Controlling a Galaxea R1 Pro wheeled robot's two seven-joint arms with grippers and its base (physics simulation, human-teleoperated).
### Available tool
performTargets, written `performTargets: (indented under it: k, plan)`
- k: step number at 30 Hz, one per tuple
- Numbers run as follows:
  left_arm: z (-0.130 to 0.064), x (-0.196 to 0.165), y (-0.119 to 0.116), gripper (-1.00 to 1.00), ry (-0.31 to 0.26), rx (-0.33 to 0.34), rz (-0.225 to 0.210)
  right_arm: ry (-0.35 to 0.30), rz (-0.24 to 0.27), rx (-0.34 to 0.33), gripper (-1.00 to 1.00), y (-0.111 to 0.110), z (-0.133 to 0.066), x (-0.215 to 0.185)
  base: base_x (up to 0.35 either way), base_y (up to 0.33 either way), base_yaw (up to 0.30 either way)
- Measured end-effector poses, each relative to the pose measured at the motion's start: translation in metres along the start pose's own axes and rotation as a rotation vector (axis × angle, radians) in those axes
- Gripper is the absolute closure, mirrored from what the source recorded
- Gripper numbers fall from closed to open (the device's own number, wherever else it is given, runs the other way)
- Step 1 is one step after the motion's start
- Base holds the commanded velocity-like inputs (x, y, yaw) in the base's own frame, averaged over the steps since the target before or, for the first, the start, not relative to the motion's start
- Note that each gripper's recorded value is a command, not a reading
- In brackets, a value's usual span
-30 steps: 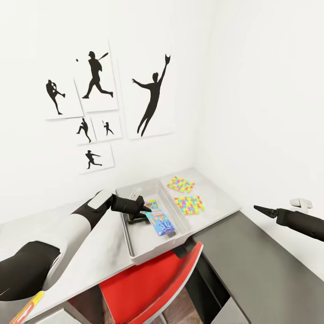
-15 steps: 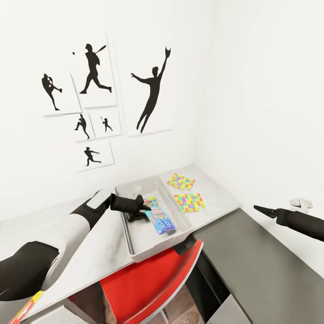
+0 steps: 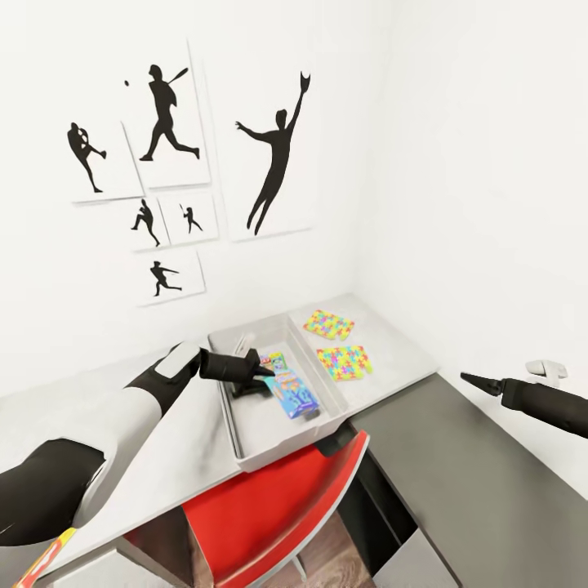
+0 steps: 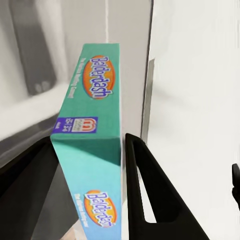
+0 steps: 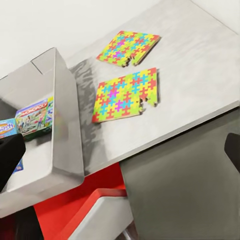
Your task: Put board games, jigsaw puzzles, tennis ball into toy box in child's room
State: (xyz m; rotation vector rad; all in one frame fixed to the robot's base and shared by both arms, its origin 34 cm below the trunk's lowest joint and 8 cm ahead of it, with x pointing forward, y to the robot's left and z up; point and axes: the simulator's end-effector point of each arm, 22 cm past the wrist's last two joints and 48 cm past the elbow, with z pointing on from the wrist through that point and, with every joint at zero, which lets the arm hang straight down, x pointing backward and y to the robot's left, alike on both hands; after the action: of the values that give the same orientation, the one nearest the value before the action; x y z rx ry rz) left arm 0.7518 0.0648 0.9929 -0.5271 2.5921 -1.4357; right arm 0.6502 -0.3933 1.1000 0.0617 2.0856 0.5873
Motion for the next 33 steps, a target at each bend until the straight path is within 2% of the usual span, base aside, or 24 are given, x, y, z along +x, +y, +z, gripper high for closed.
performTargets:
  k: [5, 18, 33]
  plan:
    - [0.002, -0.002, -0.004, 1.00, -0.001, 0.002, 0.028, 0.007, 0.003, 0.002, -1.00, -0.002, 0.003, 0.003, 0.000, 0.000, 0.000]
    - [0.006, -0.004, -0.008, 1.00, 0.001, 0.004, 0.063, 0.022, 0.009, 0.007, -1.00, -0.006, 0.008, 0.009, 0.000, 0.000, 0.000]
    - [0.010, -0.002, -0.014, 1.00, 0.006, 0.013, 0.076, 0.025, 0.011, 0.008, -1.00, -0.007, 0.009, 0.011, 0.000, 0.000, 0.000]
